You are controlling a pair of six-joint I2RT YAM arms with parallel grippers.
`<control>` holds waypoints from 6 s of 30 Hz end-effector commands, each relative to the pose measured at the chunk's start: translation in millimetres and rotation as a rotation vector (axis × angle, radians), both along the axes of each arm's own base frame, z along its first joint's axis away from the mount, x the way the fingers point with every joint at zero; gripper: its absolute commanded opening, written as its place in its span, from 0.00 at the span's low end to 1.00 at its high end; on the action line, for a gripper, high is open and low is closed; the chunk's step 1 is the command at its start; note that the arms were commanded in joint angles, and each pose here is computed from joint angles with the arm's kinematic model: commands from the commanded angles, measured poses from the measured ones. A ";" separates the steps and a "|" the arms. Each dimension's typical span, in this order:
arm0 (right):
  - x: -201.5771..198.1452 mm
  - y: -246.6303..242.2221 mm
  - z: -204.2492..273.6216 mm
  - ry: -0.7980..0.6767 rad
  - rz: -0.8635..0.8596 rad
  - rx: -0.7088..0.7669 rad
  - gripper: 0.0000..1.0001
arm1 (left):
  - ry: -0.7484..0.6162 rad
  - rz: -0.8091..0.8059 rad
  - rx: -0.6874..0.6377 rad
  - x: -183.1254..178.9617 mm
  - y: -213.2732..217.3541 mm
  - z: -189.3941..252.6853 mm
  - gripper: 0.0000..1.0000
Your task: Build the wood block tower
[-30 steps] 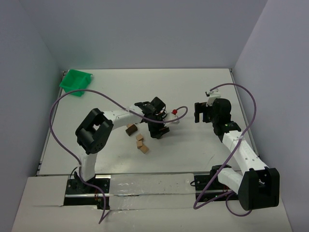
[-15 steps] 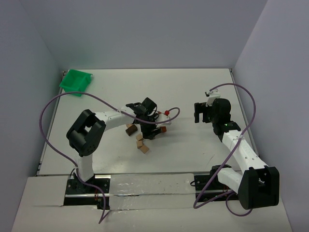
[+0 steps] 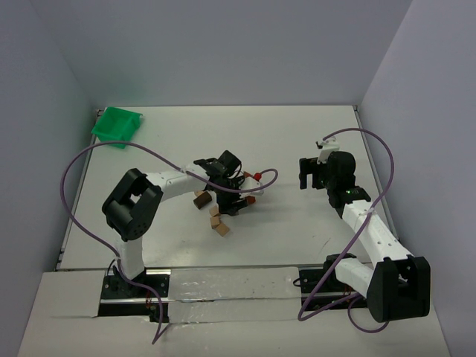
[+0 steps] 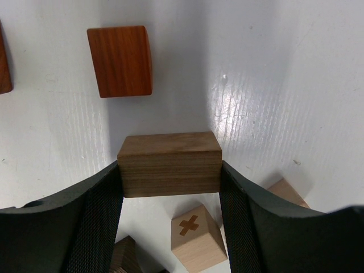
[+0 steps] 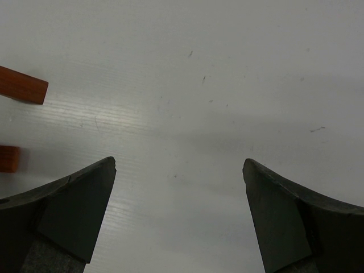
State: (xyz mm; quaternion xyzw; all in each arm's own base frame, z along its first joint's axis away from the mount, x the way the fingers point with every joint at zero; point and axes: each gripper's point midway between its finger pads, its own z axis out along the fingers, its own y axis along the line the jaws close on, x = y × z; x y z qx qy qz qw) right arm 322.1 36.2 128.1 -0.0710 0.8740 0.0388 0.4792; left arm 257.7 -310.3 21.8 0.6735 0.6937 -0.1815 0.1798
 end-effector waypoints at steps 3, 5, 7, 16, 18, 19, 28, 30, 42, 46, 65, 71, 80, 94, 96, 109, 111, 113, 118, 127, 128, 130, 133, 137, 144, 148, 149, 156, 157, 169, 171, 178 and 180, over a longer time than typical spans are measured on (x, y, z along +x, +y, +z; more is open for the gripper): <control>10.8 0.2 22.5 -0.064 -0.001 -0.005 1.00 | 0.051 -0.076 0.070 -20.5 18.9 -11.0 0.51; 10.8 0.0 22.5 -0.063 -0.001 -0.006 1.00 | 0.044 -0.079 0.074 -19.2 20.0 -10.6 0.51; 10.7 0.0 22.2 -0.063 -0.001 -0.006 1.00 | 0.045 -0.074 0.082 -18.9 20.7 -11.6 0.52; 10.4 0.1 22.3 -0.062 -0.003 -0.004 1.00 | 0.055 -0.053 0.086 -20.8 20.8 -11.6 0.72; 10.6 0.1 22.9 -0.063 -0.003 -0.004 1.00 | 0.046 -0.045 0.076 -18.3 19.1 -8.9 0.82; 10.6 0.1 22.9 -0.063 -0.003 -0.004 1.00 | 0.043 -0.044 0.075 -17.8 19.0 -7.8 0.82; 10.1 0.4 24.5 -0.068 -0.002 -0.001 1.00 | -0.063 -0.020 0.007 2.6 5.7 39.5 0.91; 9.7 0.7 24.3 -0.068 -0.001 0.000 1.00 | -0.089 -0.014 -0.011 7.5 3.9 55.9 0.99; 9.6 2.9 26.5 -0.073 0.007 0.007 1.00 | -0.163 0.028 -0.089 3.3 51.4 125.9 0.99; 9.7 2.6 25.4 -0.070 0.008 0.007 1.00 | -0.143 0.077 -0.091 -1.9 74.2 107.8 0.99; 11.6 1.6 19.3 -0.051 0.004 -0.001 1.00 | -0.112 0.184 -0.064 102.1 126.2 86.2 0.82; 11.7 2.7 19.3 -0.047 0.008 0.003 1.00 | -0.118 0.178 -0.069 89.2 130.1 71.7 0.79; 11.5 1.8 21.3 -0.055 0.005 0.000 1.00 | -0.100 0.136 -0.043 80.4 134.6 47.1 0.84; 11.6 1.7 20.4 -0.052 0.006 -0.002 1.00 | -0.120 0.179 -0.026 77.7 134.2 24.5 0.89; 11.5 1.3 19.9 -0.052 0.004 -0.003 1.00 | -0.130 0.188 -0.025 81.2 131.4 23.2 0.89; 11.7 0.8 20.3 -0.053 0.005 -0.007 1.00 | -0.177 0.217 -0.016 102.7 123.6 21.6 0.77; 11.6 1.0 20.9 -0.056 0.006 -0.008 1.00 | -0.174 0.213 -0.022 102.0 122.5 23.3 0.76; 11.5 0.9 20.9 -0.056 0.006 -0.008 1.00 | -0.164 0.208 -0.022 98.8 122.6 24.0 0.75; 11.5 0.7 22.2 -0.059 0.005 -0.008 1.00 | -0.146 0.207 -0.041 89.1 120.9 28.9 0.75; 10.3 1.5 23.0 -0.062 0.010 -0.006 1.00 | -0.169 0.242 -0.033 96.8 122.0 27.2 0.69; 10.2 1.9 23.0 -0.062 0.011 -0.006 1.00 | -0.167 0.243 -0.030 97.8 121.9 26.0 0.69; 10.2 1.3 22.9 -0.062 0.010 -0.007 1.00 | -0.172 0.249 -0.028 100.3 122.2 26.6 0.68; 9.9 1.3 22.1 -0.059 0.010 -0.007 1.00 | -0.182 0.253 -0.024 102.8 122.6 27.3 0.67; 10.4 1.6 22.9 -0.061 0.011 -0.006 1.00 | -0.181 0.255 -0.023 101.9 123.1 28.2 0.68; 10.3 2.0 23.4 -0.062 0.012 -0.004 1.00 | -0.138 0.260 -0.007 84.9 126.5 28.5 0.79; 10.4 2.3 24.7 -0.065 0.013 -0.002 1.00 | -0.133 0.251 -0.008 72.3 125.1 30.7 0.89; 10.5 2.3 25.0 -0.065 0.012 -0.002 1.00 | -0.128 0.250 -0.008 69.2 124.7 30.2 0.91; 10.2 2.5 24.5 -0.064 0.014 -0.001 1.00 | -0.095 0.265 -0.012 63.1 115.9 27.2 0.93; 10.4 2.5 24.9 -0.065 0.013 -0.001 1.00 | -0.091 0.272 -0.011 64.0 114.2 25.8 0.93; 11.1 2.0 23.9 -0.062 0.013 -0.005 1.00 | -0.120 0.435 0.007 93.7 107.8 16.8 0.93; 11.1 2.0 23.4 -0.060 0.013 -0.006 1.00 | -0.126 0.440 0.011 94.9 108.7 15.8 0.93; 10.8 1.6 24.2 -0.063 0.012 -0.007 1.00 | -0.155 0.431 0.006 99.3 108.8 14.7 0.87; 10.8 1.6 23.5 -0.061 0.012 -0.008 1.00 | -0.153 0.422 -0.001 98.9 107.1 15.1 0.86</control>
